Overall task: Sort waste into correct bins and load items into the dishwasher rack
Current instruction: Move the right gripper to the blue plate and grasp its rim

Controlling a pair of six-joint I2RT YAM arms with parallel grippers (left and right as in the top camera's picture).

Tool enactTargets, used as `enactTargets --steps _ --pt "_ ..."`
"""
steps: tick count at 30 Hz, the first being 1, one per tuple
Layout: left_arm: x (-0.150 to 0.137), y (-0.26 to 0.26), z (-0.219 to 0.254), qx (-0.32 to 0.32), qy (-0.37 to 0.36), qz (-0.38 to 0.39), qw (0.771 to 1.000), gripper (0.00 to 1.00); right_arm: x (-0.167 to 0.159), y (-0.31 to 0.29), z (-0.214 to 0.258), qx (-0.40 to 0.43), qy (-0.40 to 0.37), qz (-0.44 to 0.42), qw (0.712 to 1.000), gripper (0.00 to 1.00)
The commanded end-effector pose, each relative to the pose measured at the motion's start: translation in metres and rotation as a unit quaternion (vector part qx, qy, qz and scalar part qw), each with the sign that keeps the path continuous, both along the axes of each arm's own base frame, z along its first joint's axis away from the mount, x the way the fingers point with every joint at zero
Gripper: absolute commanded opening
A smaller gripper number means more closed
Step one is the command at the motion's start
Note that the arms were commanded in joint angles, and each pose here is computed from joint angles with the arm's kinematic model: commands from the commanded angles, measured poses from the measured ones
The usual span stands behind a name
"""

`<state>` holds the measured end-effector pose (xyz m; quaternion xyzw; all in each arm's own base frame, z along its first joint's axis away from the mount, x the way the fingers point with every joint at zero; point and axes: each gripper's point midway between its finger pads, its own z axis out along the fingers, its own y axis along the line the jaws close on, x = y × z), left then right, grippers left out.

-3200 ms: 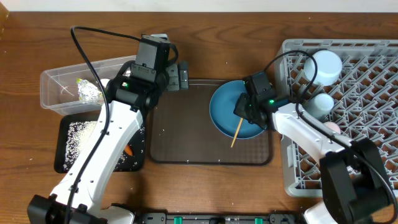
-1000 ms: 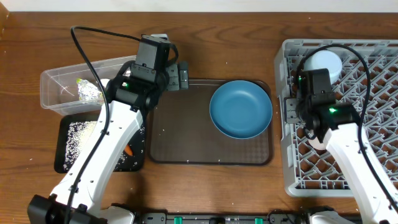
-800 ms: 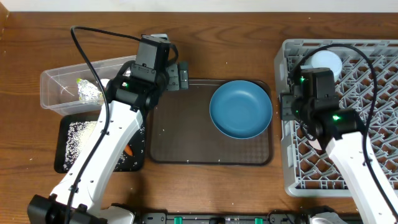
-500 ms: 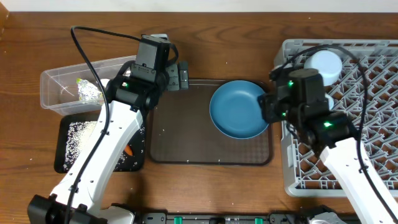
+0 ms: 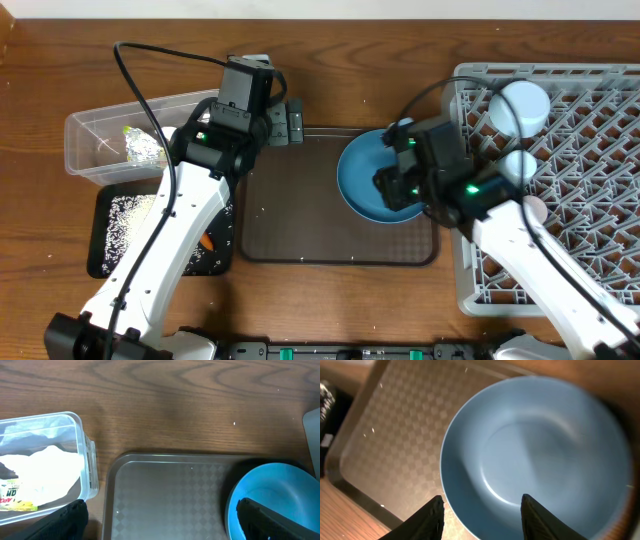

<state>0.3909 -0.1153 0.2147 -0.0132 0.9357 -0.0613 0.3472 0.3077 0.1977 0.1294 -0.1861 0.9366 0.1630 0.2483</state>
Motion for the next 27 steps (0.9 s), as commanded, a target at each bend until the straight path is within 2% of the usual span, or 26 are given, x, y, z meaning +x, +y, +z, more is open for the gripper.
enactTargets --steps 1,11,16,20,22,27 --pt "0.002 0.003 -0.001 0.008 0.0 0.002 1.0 0.98 -0.001 0.016 -0.016 -0.007 0.019 0.017 1.0 0.5" --pt "0.002 0.003 -0.001 0.008 0.0 0.002 1.0 0.98 -0.009 0.062 -0.057 -0.022 0.027 0.071 0.997 0.51" --pt "0.002 0.003 -0.001 0.008 0.0 0.002 1.0 0.98 -0.005 0.055 -0.084 -0.083 0.023 0.058 0.995 0.53" --pt "0.002 0.003 -0.001 0.008 0.0 0.002 1.0 0.98 -0.003 0.056 -0.1 -0.093 0.03 0.057 0.994 0.52" --pt "0.002 0.003 -0.001 0.008 0.0 0.002 1.0 0.98 -0.002 0.057 -0.104 -0.092 0.032 0.054 0.994 0.48" --pt "0.002 0.003 -0.001 0.008 0.0 0.002 1.0 0.98 0.001 0.059 -0.101 -0.084 0.028 0.047 0.995 0.13"
